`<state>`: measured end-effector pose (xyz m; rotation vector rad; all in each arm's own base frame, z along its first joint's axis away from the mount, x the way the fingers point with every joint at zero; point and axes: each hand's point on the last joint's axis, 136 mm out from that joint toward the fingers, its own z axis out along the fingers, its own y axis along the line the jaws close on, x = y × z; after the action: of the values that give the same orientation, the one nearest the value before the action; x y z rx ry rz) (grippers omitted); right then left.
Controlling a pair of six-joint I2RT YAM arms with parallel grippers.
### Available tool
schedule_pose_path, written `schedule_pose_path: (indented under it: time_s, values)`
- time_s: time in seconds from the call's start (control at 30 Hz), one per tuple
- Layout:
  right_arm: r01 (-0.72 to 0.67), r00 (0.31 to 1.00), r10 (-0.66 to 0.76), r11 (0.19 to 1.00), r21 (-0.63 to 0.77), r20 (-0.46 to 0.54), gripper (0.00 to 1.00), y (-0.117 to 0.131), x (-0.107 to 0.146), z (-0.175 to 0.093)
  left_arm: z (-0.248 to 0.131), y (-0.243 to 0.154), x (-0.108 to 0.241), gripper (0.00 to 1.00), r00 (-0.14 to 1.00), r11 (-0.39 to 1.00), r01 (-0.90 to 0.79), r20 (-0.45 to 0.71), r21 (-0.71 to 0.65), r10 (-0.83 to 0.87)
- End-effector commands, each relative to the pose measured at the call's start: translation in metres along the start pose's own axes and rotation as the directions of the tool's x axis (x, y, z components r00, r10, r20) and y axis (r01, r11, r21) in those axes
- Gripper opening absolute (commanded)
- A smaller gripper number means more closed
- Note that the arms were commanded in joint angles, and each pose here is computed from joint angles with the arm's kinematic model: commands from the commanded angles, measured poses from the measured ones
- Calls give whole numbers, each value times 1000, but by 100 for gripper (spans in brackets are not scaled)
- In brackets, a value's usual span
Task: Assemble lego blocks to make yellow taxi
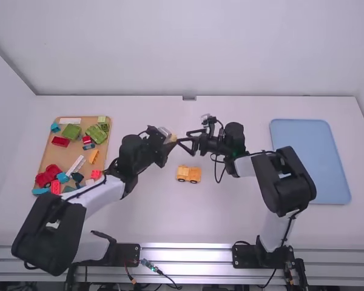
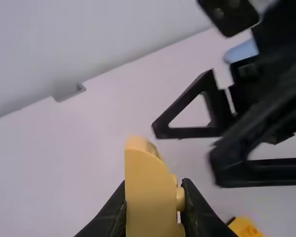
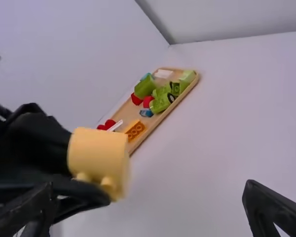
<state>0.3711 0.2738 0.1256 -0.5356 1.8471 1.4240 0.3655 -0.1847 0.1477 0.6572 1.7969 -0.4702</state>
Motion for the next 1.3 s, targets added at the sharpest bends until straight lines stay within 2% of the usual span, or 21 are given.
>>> schedule_pose_path:
  time_s: [0.0, 0.23, 0.57, 1.13, 1.27]
  values:
    - [-31, 1000, 31, 1000, 3, 5, 95, 0, 0, 5, 5, -3, -6, 2, 1000, 1000, -4, 6, -8, 4]
    - [-39, 999, 39, 999, -18, -5, 77, 10, 3, 13, 7, -7, -7, 2, 1000, 999, -16, 3, -33, 16]
    - [-18, 1000, 18, 997, -73, 6, 73, 28, 1, 21, 8, -5, -3, 2, 1000, 998, -14, -10, -53, 14]
    - [-33, 999, 33, 997, -75, 3, 44, 29, 2, 23, 8, -7, -9, 2, 1000, 999, -21, 14, -42, 21]
    - [-34, 999, 34, 997, -73, 4, 38, 29, 2, 22, 8, -15, -11, 2, 999, 1000, -26, 24, 3, 26]
